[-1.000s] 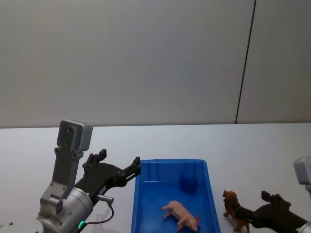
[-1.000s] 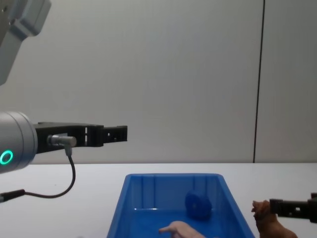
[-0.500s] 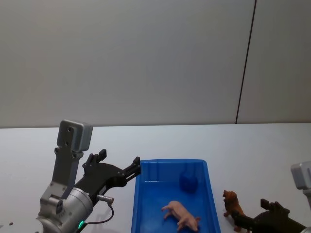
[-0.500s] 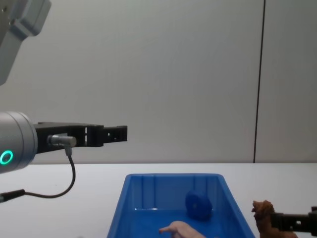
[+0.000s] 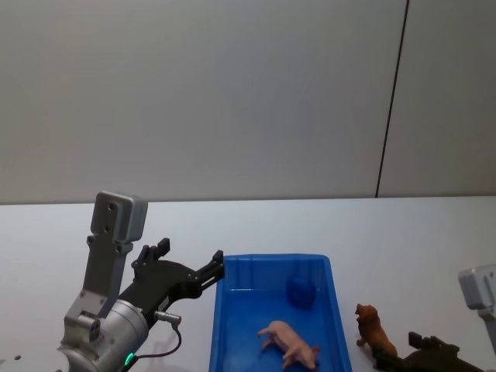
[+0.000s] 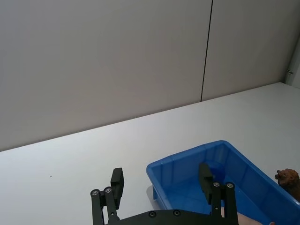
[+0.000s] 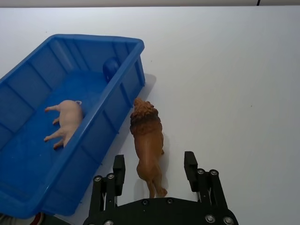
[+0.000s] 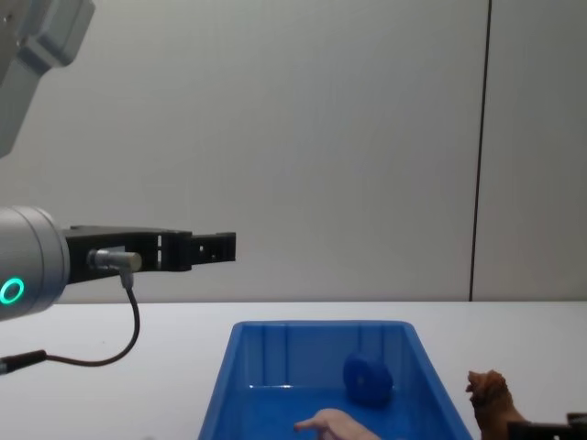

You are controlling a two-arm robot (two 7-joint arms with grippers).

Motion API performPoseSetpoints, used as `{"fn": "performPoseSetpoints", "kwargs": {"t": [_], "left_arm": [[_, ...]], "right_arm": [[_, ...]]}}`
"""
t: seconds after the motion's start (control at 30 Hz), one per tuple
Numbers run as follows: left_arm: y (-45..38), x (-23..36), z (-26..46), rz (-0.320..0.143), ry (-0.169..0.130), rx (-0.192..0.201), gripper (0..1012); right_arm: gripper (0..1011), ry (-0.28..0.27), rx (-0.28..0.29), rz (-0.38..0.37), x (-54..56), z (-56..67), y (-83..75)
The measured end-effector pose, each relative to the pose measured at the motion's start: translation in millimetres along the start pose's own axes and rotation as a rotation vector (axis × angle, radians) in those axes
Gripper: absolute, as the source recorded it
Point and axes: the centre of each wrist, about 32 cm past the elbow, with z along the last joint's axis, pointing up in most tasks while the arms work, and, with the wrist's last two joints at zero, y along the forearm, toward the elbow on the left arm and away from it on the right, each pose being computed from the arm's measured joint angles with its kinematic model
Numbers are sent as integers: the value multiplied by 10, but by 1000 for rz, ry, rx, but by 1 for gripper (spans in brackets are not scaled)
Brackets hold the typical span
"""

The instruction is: Pick up the two dolls from the table and place them into the box.

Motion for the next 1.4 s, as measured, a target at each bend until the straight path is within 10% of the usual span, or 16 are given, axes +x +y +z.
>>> {"fn": "performPoseSetpoints", "kwargs": {"t": [0.6,1.4], "left_arm": [[0,0,0,0,0,0,1003],[0,0,0,0,0,0,1003]], "right_arm": [[258,-7,6,6,2,1,22],[243,-123,193,19,-46,258,-47]]}}
